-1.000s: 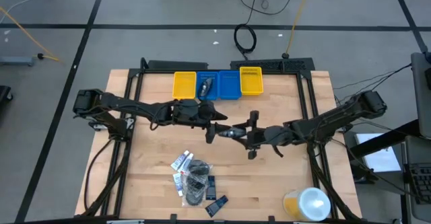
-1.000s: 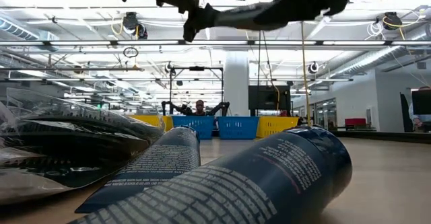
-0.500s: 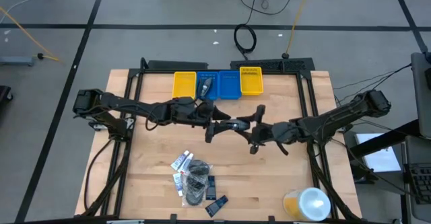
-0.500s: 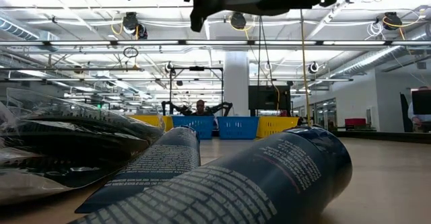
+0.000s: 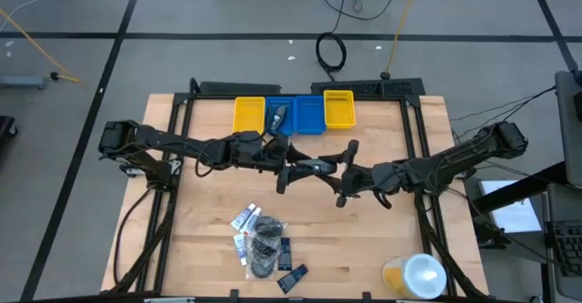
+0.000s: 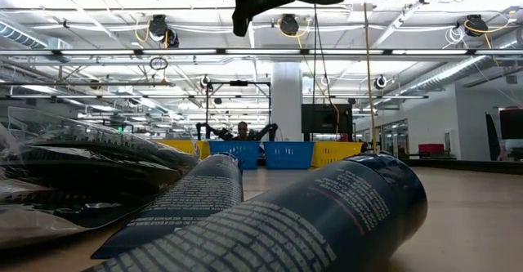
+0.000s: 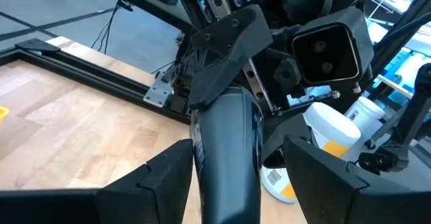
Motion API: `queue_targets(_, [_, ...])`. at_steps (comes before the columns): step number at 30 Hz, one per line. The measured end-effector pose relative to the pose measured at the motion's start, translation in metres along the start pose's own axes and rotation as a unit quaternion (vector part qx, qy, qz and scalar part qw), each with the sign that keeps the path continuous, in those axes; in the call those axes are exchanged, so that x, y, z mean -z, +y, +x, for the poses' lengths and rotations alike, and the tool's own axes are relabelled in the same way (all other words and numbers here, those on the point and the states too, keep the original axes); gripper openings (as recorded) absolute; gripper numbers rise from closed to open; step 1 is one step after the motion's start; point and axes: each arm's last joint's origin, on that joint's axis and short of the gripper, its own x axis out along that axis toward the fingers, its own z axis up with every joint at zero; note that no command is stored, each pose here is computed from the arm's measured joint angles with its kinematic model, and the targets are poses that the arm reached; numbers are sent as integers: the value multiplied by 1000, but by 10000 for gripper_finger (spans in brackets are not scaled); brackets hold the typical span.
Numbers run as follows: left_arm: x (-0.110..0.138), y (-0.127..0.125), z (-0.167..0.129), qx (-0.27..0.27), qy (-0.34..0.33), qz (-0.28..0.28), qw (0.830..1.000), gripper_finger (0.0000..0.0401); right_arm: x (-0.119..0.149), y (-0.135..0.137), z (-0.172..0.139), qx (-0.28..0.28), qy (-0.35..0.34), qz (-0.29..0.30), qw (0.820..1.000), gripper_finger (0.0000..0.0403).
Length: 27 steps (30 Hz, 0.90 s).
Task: Pick & Place Travel size toiletries
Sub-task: Put the black deodorant into the left blue bin
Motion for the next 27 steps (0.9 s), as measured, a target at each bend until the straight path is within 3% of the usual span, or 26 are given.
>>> queue_targets(5, [0,0,0,0,0,6,1000,215,0,0,0,0,0,0,1000,211])
queue_targets(13, [0,0,0,-2,0,20,1000,106,0,-1,0,3,1,-5,1000,211])
queue_targets(27, [0,0,0,-2,0,27,1000,104,0,-1,1,3,0,-10,1000,223])
